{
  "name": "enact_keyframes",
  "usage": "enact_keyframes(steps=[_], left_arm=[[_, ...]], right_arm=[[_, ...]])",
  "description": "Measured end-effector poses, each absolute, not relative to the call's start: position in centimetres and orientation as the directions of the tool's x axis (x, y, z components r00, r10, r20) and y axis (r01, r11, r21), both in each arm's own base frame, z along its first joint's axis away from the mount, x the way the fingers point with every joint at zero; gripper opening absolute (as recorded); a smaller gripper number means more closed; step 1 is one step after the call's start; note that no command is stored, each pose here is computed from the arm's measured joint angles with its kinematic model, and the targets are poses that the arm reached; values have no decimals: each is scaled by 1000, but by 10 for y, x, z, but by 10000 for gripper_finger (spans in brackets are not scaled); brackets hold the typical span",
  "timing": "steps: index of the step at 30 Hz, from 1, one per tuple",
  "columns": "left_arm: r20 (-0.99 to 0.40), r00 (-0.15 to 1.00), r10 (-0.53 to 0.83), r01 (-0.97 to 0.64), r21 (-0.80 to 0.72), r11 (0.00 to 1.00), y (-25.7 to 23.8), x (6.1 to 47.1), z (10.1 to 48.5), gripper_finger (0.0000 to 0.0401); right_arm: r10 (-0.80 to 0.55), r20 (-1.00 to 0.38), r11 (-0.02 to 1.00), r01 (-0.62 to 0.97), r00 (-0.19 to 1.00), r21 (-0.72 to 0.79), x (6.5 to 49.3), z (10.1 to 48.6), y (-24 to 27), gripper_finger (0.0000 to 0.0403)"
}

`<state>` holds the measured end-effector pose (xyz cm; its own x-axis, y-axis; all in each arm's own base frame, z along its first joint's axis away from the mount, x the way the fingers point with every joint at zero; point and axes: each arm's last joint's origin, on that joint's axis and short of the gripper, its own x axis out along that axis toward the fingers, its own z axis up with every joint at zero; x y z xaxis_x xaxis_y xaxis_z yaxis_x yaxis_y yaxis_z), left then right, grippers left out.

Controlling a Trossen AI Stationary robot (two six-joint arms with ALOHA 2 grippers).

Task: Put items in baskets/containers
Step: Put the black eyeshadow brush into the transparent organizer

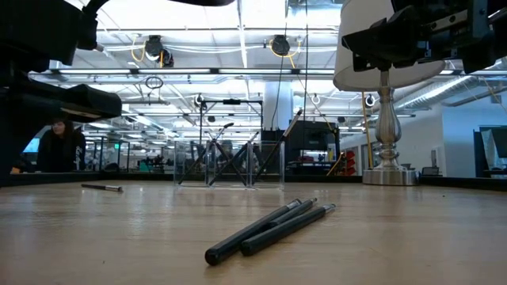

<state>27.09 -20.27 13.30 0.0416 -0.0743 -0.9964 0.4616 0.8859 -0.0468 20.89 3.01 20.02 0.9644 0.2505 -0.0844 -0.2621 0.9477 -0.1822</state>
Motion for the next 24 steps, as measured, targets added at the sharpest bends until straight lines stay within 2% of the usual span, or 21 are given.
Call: enact_keyframes(steps=[5, 14, 24], left_arm=[[-996, 47, -82, 468, -51, 882, -203, 271, 132, 106], [-992, 61, -111, 485, -68, 872, -205, 273, 132, 9], [-992, 72, -107, 471, -60, 880, -205, 274, 132, 5]], right_arm=[[251, -85, 948, -262, 964, -182, 209, 200, 30, 0], [251, -85, 948, -262, 964, -182, 209, 200, 30, 0], [251, -85, 948, -262, 964, -182, 209, 200, 30, 0]])
